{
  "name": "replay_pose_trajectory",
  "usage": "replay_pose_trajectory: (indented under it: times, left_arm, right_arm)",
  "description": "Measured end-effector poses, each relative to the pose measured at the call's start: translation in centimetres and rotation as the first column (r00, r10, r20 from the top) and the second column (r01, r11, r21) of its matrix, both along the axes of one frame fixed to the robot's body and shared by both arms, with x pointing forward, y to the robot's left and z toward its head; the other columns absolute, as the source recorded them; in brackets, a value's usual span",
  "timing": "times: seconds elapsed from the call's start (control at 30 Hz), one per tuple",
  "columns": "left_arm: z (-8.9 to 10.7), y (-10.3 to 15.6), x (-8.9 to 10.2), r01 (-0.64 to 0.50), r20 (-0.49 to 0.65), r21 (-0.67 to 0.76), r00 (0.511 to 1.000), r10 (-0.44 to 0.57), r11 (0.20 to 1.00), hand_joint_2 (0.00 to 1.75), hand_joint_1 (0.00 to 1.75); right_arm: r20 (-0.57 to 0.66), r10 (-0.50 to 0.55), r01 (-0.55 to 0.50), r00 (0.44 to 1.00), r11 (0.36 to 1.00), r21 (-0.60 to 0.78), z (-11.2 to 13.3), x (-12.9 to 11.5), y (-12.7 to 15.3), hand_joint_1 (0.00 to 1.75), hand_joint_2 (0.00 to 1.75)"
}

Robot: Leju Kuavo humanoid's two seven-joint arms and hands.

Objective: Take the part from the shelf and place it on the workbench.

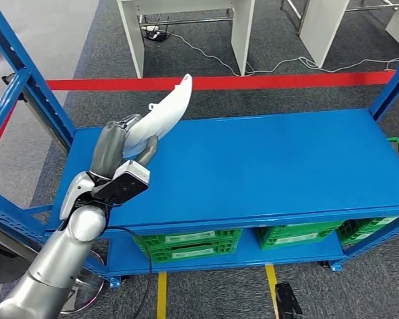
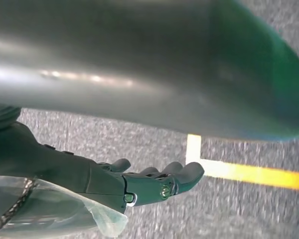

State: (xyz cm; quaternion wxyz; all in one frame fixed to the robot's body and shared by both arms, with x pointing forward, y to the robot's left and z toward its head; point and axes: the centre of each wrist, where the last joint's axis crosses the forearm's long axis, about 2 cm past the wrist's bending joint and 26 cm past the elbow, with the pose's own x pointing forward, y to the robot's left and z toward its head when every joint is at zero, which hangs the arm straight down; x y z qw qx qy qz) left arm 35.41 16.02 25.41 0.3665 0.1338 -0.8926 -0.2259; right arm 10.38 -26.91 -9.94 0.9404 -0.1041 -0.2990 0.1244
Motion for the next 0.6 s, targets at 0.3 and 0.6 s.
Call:
replay_pose_trajectory:
  times: [0.3,0.6]
  left_arm:
    - [-0.01,-0.01,-0.01,0.001,0.003,-0.011,1.000,-0.001,1.000,1.75,1.75]
    - [0.07,-0.07,0.03,0.003,0.007,-0.020,1.000,-0.003,1.000,1.75,1.75]
  right_arm:
    - [-0.001,-0.001,0.001,1.000,1.000,-0.001,-0.01,-0.06,0.02,0.00,0.00]
    - [-0.004,-0.001,0.001,1.000,1.000,-0.001,-0.04,-0.15,-0.01,0.00,0.00]
